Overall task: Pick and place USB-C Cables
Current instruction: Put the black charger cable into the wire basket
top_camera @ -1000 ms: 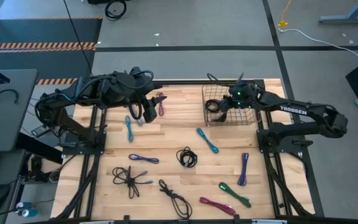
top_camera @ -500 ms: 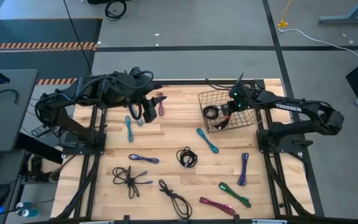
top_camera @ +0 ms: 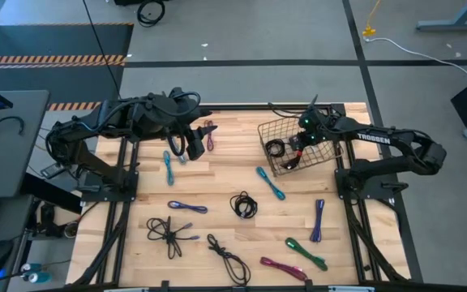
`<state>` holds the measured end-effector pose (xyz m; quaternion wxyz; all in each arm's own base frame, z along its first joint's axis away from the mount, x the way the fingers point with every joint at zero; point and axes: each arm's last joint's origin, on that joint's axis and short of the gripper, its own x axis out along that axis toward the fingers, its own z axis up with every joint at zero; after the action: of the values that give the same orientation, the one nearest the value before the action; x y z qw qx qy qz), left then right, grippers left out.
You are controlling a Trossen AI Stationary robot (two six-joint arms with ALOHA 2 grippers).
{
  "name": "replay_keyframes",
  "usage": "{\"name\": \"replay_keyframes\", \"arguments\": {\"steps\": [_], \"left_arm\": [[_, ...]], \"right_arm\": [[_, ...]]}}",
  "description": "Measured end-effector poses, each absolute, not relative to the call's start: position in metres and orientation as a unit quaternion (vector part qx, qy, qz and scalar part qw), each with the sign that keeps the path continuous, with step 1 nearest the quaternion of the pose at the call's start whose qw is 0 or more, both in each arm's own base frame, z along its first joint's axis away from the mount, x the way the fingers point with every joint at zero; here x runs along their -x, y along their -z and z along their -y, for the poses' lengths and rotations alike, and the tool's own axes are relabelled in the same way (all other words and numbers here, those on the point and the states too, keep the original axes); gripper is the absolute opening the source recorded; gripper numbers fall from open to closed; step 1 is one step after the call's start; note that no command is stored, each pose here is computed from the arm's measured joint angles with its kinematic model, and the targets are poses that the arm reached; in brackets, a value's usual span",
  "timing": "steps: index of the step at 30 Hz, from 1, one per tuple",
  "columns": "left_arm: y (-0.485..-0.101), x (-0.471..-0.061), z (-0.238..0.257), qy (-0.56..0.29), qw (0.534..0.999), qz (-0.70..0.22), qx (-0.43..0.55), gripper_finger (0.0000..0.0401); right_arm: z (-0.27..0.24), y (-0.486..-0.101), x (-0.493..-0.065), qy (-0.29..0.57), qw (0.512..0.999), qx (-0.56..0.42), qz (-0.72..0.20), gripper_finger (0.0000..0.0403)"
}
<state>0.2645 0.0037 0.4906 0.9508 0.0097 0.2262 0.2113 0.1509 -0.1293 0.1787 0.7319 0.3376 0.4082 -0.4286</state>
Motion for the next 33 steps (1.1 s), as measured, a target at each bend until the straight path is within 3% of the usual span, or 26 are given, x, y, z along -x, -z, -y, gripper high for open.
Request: {"name": "replay_keyframes", "arguments": {"steps": [14,23,33], "left_arm": [[-0.491,-0.264,-0.004,-0.211,0.951,-0.226,-0.009,0.0199],[-0.491,-0.264,-0.004,-0.211,0.951,-0.226,-0.009,0.0199],[-0.491,-0.264,-0.004,-0.211,0.951,-0.226,-0.009,0.0199]], "right_arm": [[0.13,-0.179,-0.151,0.429,0.734,-0.329,-0.411,0.0106],[0.138,-0.199,-0.154,0.425,0.747,-0.308,-0.408,0.0114],[0.137,-0.202,-0.147,0.411,0.729,-0.323,-0.443,0.0114]]}}
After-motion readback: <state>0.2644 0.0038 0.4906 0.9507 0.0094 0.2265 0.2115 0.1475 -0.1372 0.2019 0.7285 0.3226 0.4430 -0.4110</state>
